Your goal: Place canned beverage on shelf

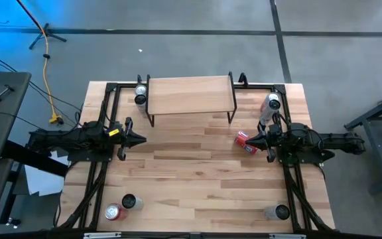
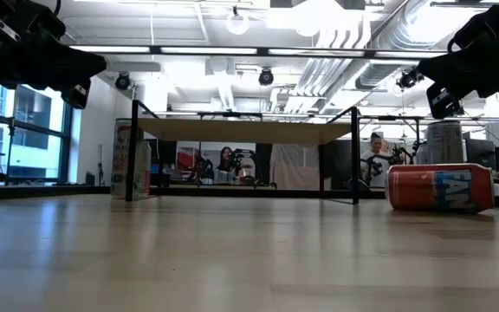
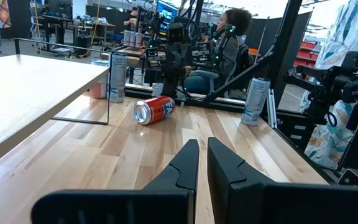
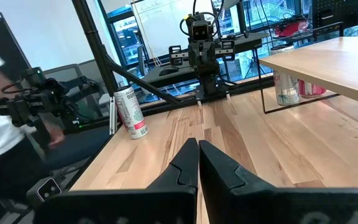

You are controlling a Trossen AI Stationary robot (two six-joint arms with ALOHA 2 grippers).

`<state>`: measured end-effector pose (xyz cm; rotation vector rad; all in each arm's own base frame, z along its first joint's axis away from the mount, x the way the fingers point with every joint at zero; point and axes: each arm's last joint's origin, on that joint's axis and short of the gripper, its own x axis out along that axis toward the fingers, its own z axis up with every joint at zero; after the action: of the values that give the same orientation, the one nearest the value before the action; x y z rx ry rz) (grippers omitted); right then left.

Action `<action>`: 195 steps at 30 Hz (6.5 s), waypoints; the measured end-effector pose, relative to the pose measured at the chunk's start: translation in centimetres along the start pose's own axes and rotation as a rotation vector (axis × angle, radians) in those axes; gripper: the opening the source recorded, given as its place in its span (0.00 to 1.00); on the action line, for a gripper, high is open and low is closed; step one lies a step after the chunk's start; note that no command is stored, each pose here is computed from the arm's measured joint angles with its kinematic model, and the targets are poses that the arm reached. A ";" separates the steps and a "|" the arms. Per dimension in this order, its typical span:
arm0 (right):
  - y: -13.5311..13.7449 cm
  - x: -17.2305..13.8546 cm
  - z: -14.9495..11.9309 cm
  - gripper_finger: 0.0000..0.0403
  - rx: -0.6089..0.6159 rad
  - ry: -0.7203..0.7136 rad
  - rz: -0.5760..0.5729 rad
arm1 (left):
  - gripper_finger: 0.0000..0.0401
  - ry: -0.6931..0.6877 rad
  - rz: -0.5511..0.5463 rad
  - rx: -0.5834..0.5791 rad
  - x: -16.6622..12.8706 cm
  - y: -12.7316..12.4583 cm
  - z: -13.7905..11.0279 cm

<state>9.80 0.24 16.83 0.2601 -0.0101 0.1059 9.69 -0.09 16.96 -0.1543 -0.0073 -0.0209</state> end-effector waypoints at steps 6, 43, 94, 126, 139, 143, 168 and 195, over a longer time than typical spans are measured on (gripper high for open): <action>0.0 0.0 0.0 0.00 0.000 0.000 0.000 | 0.01 0.000 0.000 0.000 0.0 0.0 0.0; 0.0 0.0 0.0 0.00 0.000 0.000 0.000 | 0.01 0.000 0.000 0.000 0.0 0.0 0.0; 0.8 -2.8 8.3 0.01 0.343 -0.824 -0.289 | 0.01 0.000 0.000 0.000 0.0 0.0 0.0; 3.3 5.6 18.8 0.98 0.560 0.574 -0.822 | 0.01 0.000 0.000 0.000 0.0 0.0 0.0; 1.8 10.0 14.0 0.98 0.606 1.099 -0.904 | 0.01 0.000 0.000 0.000 0.0 0.0 0.0; 0.7 11.0 13.3 0.98 0.543 1.190 -0.838 | 0.01 0.000 -0.001 0.000 0.0 0.0 0.0; -3.7 8.2 5.3 0.98 0.518 1.426 -0.771 | 0.01 0.000 0.000 0.000 0.0 0.0 0.0; -4.7 7.6 0.7 0.83 0.589 1.333 -0.812 | 0.01 0.000 0.000 0.000 0.0 0.0 0.0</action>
<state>17.88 -3.62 16.47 0.7185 1.4597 -0.5528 9.69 -0.10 16.95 -0.1543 -0.0071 -0.0211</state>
